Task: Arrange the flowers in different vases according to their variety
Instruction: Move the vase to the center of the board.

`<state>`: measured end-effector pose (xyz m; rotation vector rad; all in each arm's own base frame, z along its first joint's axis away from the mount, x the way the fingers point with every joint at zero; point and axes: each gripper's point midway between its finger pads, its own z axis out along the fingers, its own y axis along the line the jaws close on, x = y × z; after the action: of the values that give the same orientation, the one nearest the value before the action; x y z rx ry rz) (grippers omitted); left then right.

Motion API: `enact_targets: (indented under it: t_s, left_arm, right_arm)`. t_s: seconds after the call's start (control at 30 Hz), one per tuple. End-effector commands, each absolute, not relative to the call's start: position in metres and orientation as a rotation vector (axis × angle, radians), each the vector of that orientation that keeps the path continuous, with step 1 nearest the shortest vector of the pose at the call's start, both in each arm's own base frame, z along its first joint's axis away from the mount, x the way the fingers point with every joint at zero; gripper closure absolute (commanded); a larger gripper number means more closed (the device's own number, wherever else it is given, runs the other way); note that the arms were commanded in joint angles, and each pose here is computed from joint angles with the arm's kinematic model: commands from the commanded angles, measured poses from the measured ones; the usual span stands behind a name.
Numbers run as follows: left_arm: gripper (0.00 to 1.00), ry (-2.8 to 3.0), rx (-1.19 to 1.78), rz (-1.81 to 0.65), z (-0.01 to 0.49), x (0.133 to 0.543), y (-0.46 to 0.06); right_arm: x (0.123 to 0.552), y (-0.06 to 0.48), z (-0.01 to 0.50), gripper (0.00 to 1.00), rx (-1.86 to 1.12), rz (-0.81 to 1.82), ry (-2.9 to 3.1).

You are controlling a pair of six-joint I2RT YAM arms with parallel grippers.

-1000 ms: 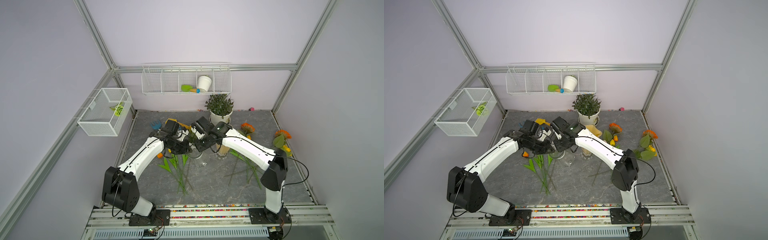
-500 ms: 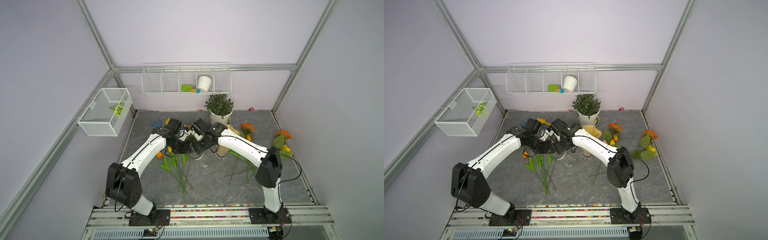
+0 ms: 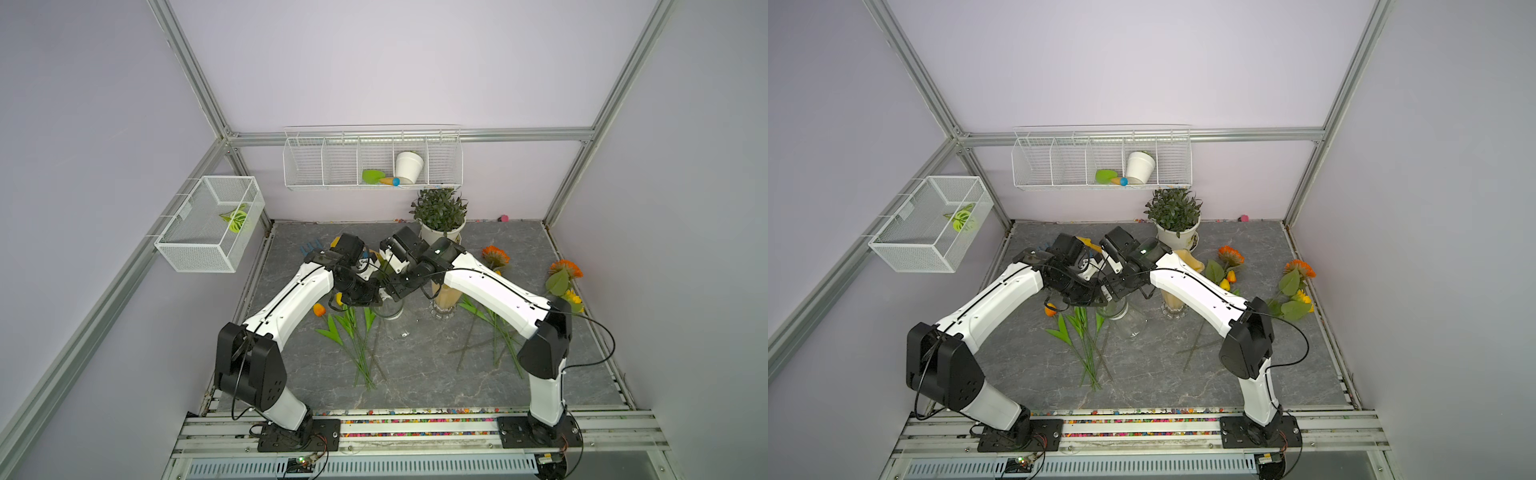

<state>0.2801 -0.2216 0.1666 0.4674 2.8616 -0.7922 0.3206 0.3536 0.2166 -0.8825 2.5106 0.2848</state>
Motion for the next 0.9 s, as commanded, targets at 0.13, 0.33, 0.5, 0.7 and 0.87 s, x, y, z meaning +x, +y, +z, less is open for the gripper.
enact_targets:
  t_s: [0.13, 0.33, 0.5, 0.7, 0.87]
  left_arm:
    - [1.00, 2.876, 0.487, -0.723, 0.165, 0.295, -0.223]
    - [1.00, 2.896, 0.470, -0.675, 0.160, 0.311, -0.226]
    - [1.00, 2.894, 0.451, -0.639, 0.157, 0.325, -0.232]
    - [1.00, 2.899, 0.450, -0.548, 0.151, 0.339, -0.243]
    - [1.00, 2.910, 0.451, -0.454, 0.146, 0.346, -0.248]
  right_arm:
    - [0.315, 0.312, 0.295, 0.27, -0.814, 0.208, 2.337]
    - [0.308, 0.282, 0.337, 0.27, -0.766, 0.157, 2.243]
    - [0.300, 0.256, 0.365, 0.27, -0.709, 0.140, 2.180]
    - [0.292, 0.225, 0.387, 0.26, -0.614, 0.179, 2.118]
    - [0.286, 0.210, 0.388, 0.27, -0.574, 0.195, 2.107]
